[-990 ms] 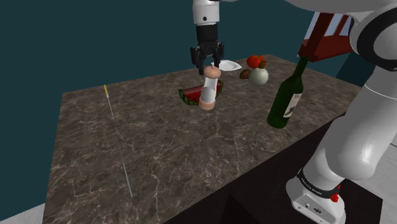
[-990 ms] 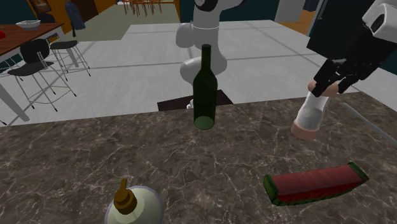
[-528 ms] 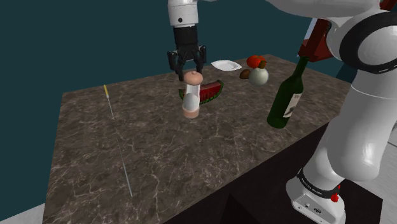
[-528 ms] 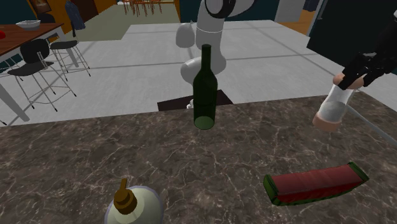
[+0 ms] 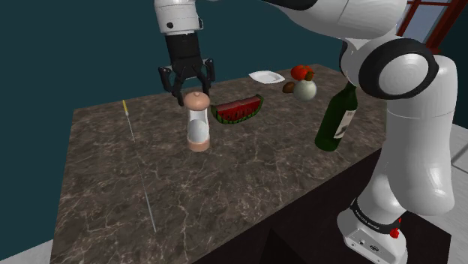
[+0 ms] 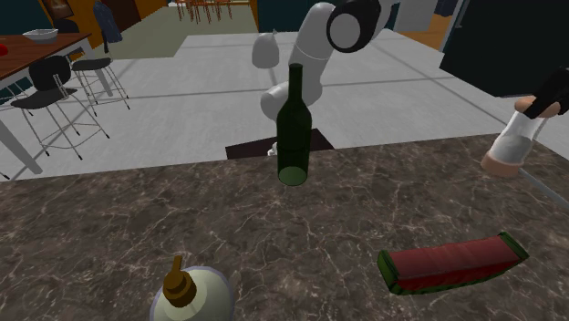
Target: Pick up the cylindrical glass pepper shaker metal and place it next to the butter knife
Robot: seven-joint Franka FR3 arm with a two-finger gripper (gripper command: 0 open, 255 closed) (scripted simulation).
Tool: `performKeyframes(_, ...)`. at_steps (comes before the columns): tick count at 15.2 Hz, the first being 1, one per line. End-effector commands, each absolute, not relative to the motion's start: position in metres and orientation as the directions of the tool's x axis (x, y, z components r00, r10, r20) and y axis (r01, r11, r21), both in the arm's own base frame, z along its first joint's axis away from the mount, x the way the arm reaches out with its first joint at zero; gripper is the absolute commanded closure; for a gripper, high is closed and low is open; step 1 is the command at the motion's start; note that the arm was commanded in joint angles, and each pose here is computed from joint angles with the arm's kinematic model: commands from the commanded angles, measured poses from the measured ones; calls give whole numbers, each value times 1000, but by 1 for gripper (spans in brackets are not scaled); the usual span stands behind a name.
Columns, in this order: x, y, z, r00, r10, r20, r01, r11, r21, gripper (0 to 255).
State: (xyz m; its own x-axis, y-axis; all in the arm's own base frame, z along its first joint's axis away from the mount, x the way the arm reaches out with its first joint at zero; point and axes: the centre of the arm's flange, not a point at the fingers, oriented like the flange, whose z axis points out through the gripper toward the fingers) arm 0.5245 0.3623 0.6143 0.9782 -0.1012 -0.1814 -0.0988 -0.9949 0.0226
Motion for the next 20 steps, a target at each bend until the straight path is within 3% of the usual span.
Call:
performKeyframes(1,525,391,612,978,-103,-181,-101,-995,23,255)
performKeyframes(20,525,391,533,978,-103,-181,-100,-995,23,255)
